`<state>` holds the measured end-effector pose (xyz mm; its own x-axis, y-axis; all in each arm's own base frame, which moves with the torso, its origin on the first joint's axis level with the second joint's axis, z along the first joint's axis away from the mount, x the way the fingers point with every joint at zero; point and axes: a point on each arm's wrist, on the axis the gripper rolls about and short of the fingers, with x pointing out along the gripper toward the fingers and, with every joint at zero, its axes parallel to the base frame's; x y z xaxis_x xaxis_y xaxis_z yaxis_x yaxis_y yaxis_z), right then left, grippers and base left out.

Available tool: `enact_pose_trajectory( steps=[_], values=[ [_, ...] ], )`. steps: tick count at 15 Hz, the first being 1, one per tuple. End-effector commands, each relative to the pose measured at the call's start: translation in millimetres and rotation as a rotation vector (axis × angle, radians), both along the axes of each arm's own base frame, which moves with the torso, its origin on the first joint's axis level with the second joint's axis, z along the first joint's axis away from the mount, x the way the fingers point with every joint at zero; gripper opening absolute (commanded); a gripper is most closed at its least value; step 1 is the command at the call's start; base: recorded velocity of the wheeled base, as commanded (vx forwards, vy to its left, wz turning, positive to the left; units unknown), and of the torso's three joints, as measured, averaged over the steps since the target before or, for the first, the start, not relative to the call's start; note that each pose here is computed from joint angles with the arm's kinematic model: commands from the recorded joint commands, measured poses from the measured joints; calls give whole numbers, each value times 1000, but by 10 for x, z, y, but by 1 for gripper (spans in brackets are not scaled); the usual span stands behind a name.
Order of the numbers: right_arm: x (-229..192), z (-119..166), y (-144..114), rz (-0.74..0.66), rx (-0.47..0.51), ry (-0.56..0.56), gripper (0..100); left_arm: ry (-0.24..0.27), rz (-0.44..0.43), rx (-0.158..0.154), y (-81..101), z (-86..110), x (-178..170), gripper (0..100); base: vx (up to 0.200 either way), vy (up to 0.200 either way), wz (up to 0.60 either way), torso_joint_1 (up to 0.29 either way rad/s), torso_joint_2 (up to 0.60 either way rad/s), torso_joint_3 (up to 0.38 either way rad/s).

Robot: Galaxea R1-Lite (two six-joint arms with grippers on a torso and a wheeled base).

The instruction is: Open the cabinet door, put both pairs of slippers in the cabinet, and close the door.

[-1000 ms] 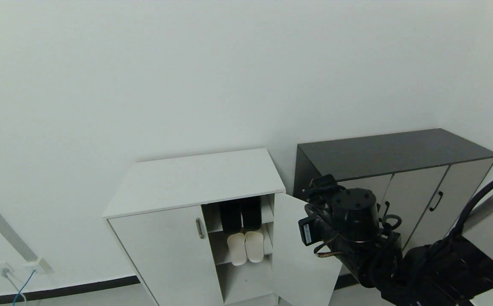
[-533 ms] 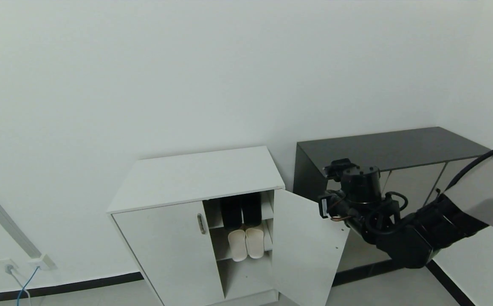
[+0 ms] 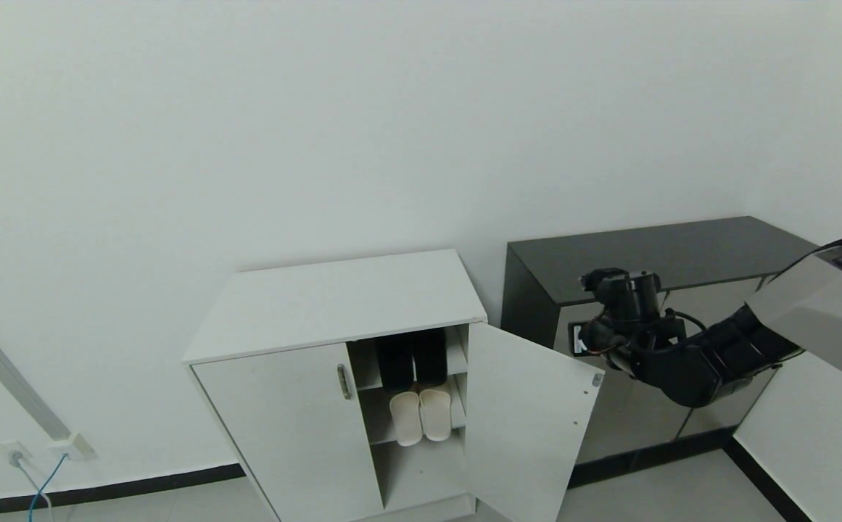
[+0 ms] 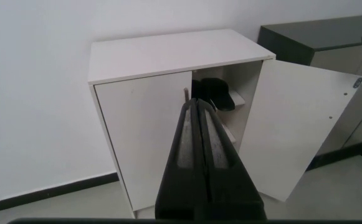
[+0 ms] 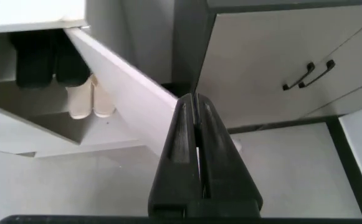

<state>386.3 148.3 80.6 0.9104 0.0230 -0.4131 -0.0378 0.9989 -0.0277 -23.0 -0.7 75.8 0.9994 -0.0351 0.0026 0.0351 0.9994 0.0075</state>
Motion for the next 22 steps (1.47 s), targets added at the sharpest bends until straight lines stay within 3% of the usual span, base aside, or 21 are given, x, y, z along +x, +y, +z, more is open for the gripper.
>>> enact_pose_trajectory(
  steps=[1,10,22],
  values=[
    [106,-230,-62,-20,-16,45,0,1,1,-1,0,1,1,0,0,0,0,0,0,0],
    [197,-554,-77,-29,-39,104,0,3,1,-1,0,-3,2,0,0,0,0,0,0,0],
    [221,-669,-47,-24,-46,120,0,3,1,-1,0,-3,2,0,0,0,0,0,0,0]
  ],
)
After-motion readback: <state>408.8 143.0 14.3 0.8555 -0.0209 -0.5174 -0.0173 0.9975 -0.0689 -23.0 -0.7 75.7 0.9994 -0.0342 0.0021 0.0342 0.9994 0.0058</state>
